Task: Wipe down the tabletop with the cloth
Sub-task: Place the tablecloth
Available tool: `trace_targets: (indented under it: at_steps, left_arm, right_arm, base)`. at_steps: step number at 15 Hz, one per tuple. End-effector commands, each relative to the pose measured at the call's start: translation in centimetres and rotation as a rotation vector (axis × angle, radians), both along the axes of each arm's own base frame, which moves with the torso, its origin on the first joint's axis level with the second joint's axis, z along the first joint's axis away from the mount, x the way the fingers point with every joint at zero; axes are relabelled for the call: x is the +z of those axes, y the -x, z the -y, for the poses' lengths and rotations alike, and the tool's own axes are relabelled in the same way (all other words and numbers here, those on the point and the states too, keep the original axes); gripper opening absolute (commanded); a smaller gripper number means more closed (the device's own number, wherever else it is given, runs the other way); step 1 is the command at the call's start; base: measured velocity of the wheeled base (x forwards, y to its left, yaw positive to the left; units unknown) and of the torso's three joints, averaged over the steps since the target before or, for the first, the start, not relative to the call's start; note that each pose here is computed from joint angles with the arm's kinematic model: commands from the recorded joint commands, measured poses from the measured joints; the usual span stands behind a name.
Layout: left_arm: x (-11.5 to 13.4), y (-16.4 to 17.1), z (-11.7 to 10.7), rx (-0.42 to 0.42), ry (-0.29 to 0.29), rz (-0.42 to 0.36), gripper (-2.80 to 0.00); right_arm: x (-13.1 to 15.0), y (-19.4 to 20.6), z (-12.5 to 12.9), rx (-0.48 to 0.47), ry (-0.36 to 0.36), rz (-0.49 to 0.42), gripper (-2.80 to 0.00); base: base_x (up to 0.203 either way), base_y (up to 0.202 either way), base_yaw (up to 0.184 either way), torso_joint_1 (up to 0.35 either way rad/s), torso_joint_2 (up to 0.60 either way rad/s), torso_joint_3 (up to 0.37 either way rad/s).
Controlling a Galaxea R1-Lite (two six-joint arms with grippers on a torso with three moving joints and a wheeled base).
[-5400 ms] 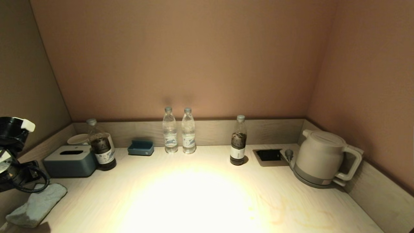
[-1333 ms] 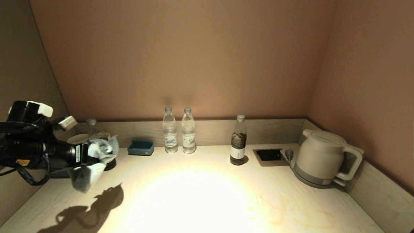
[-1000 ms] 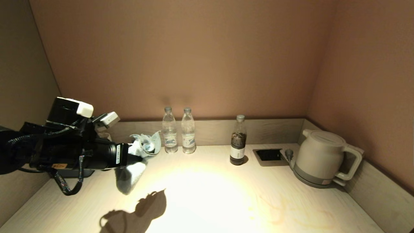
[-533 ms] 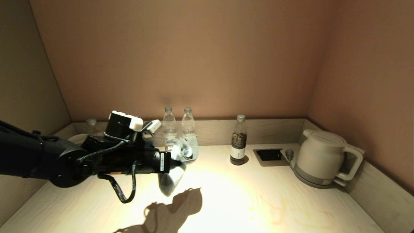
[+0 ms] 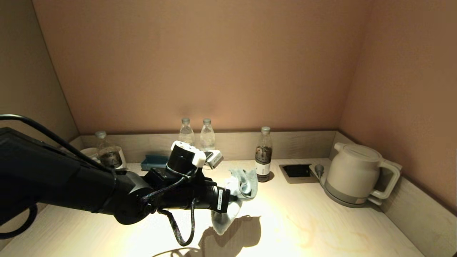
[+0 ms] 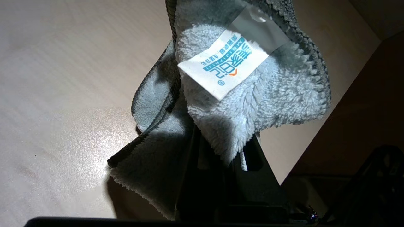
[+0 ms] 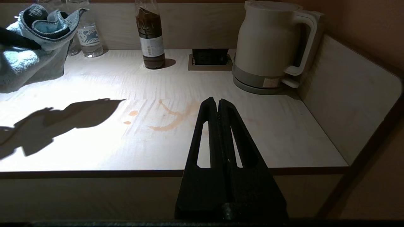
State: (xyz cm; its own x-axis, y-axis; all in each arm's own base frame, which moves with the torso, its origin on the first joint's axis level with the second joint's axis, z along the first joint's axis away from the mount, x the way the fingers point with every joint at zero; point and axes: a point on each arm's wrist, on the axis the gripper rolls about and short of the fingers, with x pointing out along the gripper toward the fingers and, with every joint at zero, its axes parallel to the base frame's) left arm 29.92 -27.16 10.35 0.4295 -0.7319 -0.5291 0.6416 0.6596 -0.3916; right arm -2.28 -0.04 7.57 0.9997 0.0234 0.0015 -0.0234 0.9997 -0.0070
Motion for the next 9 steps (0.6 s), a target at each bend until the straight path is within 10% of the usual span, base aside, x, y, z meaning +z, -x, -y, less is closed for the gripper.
trace_targets:
  at_steps: [1,9]
  left_arm:
    - [-1.8,-0.2,1.4,-0.025,-0.018,-0.018,-2.8]
    - [-2.9,-0.7,6.4,-0.059,-0.008,0.037,-2.8]
  right_arm:
    - [0.0,0.0,0.0,0.001,0.001,0.0,-2.8]
    - [0.0,0.0,0.0,0.001,-0.001,-0.002,-2.8]
  base:
    - [0.0,0.0,0.0,0.0,0.0,0.0]
    - [0.0,0.0,0.0,0.0,0.0,0.0]
